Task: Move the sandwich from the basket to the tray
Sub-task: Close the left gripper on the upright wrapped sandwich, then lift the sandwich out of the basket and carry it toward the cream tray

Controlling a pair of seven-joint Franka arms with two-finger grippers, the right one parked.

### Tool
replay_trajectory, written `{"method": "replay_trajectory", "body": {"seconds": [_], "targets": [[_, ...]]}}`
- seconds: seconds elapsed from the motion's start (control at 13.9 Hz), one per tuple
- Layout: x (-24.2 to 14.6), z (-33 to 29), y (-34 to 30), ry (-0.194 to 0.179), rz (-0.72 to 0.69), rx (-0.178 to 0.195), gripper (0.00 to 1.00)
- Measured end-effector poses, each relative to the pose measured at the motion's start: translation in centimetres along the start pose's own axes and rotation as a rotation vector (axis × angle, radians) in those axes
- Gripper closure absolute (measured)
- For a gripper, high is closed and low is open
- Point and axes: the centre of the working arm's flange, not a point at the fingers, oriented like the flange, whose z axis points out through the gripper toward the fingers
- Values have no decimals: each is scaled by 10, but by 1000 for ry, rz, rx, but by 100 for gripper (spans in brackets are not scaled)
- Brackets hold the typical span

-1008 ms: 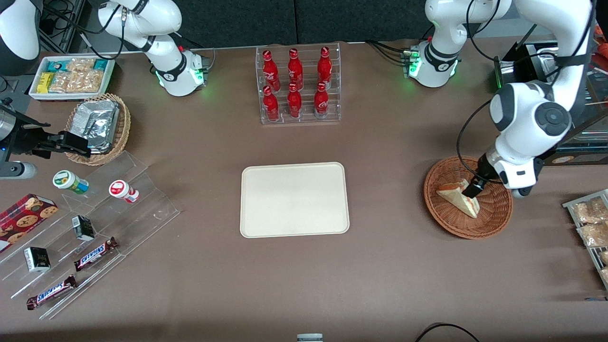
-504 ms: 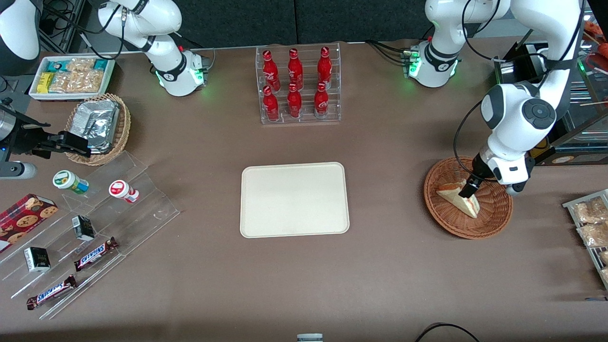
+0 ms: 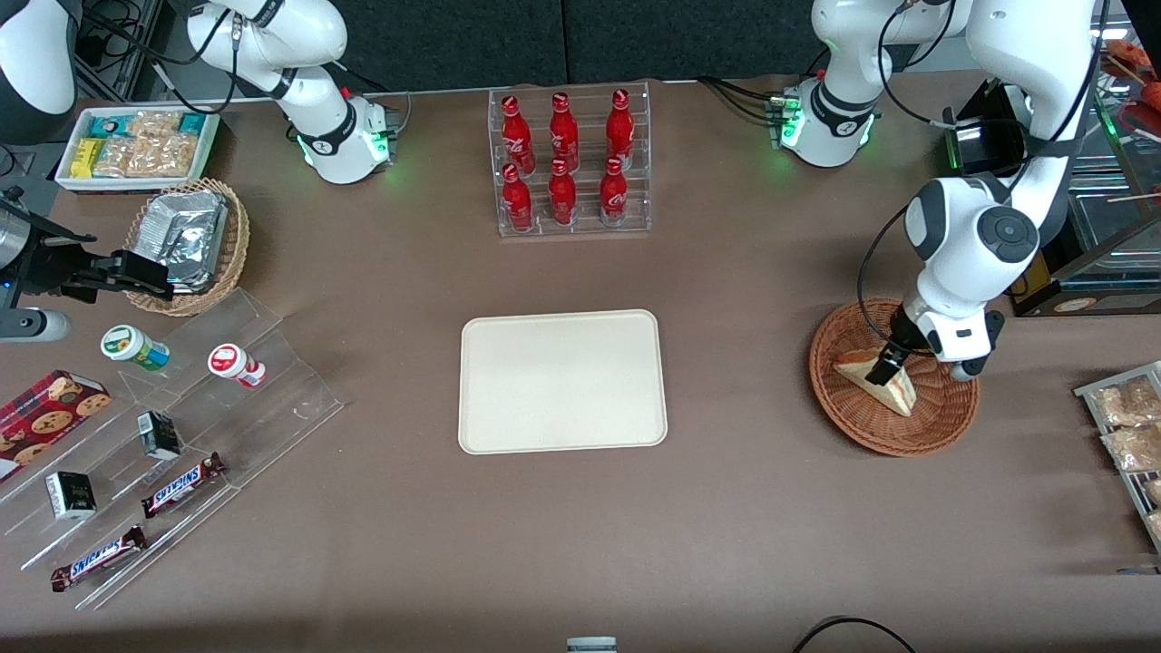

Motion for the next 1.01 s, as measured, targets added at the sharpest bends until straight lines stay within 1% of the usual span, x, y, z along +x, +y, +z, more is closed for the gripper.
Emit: {"method": "replay_trajectory", "body": {"seconds": [0.22, 0.29, 0.43, 0.72, 0.79, 0.86, 0.94, 1.01], "targets": [[-1, 14, 0, 1, 1, -4, 2], [-2, 17, -1, 0, 1, -3, 9], [-2, 18, -1, 0, 2, -4, 36], [-1, 12, 2, 4, 10, -6, 72], [-2, 6, 4, -4, 24, 11, 77], [-4, -4, 7, -13, 52, 43, 78], [-8, -20, 13, -13, 98, 86, 79], [-14, -41, 19, -4, 145, 126, 83]]}}
